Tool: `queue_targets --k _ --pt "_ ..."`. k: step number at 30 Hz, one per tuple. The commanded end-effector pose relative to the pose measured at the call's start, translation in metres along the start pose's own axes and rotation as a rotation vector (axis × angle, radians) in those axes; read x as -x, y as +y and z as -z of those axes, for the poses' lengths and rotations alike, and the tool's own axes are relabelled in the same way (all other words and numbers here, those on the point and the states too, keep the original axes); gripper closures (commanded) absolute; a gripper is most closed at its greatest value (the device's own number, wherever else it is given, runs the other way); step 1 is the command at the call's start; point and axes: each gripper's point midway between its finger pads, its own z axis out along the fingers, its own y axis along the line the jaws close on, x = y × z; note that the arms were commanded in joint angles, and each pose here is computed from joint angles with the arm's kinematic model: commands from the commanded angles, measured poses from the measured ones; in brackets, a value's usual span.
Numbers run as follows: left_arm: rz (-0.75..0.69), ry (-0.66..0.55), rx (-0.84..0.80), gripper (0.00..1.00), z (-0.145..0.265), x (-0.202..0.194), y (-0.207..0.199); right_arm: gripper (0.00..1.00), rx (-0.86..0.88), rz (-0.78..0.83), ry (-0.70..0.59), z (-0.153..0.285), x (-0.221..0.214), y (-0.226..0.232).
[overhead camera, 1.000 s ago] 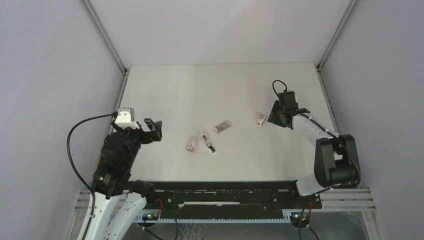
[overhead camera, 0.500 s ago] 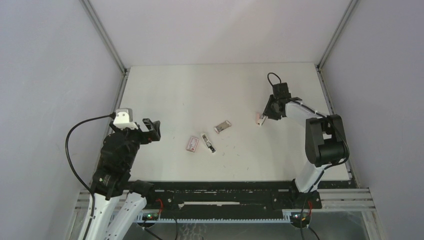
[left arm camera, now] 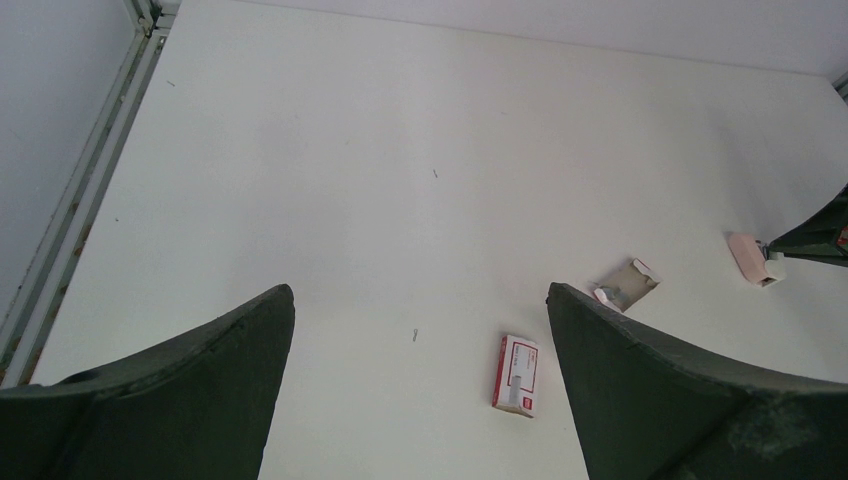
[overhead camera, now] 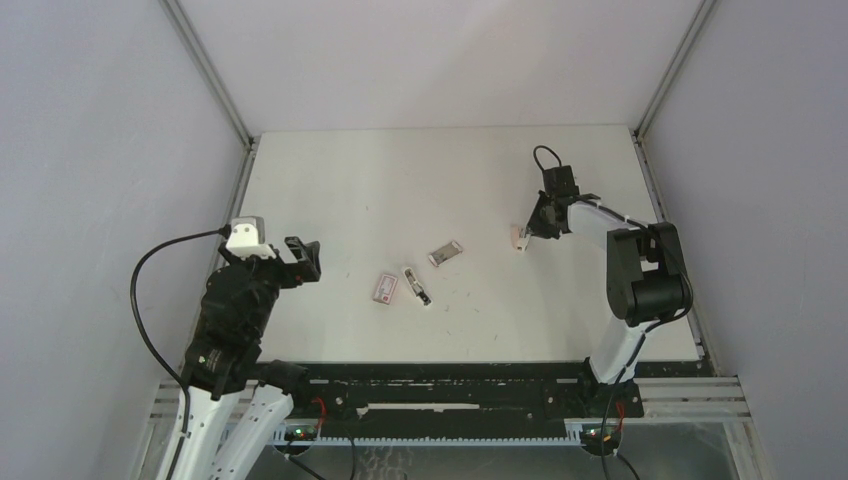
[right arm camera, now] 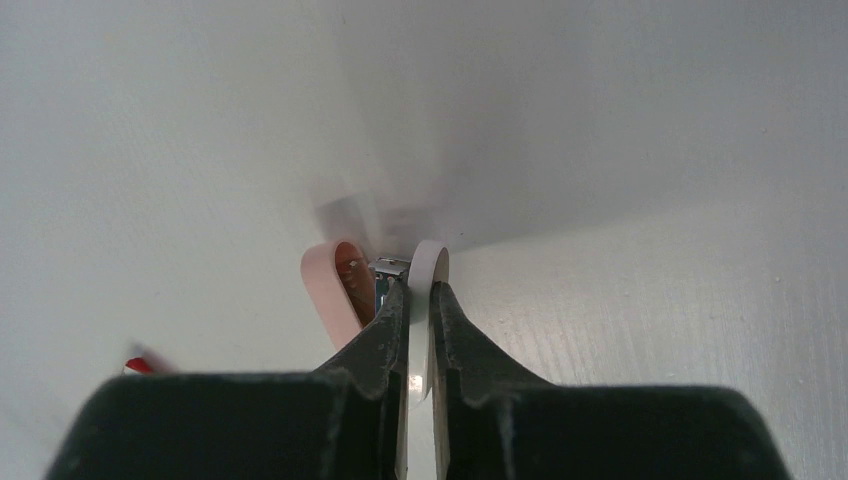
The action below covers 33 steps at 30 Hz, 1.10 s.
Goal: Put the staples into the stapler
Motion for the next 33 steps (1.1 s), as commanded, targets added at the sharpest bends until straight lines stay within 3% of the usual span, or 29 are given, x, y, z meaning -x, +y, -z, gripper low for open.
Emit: queue_targets --k 1,6,10,17,25,33 --pt "0.016 0.007 0.002 0.01 -0.006 -0.004 0.000 1.00 -0.006 -0.020 -0.008 -0.002 0.002 0.000" --pt "0.049 0.020 -0.049 0.07 -0.009 -0.005 -0.012 1.00 0.058 -0.038 -0.048 0.016 0.003 0.007" --pt "0.201 0.012 -0.211 0.11 -0.023 -0.013 -0.049 1.00 0.135 -0.057 -0.093 0.038 -0.001 0.014" --pt "0.293 0.036 -0.467 0.12 -0.036 -0.029 -0.157 1.00 0.315 -0.061 -0.161 0.078 -0.023 0.035" --pt "0.357 0.168 -0.772 0.11 -0.028 -0.038 -0.269 1.00 0.539 0.013 -0.291 0.151 -0.053 0.091" --pt "0.421 0.208 -0.849 0.11 -0.026 -0.037 -0.296 1.00 0.749 0.063 -0.383 0.219 -0.069 0.135"
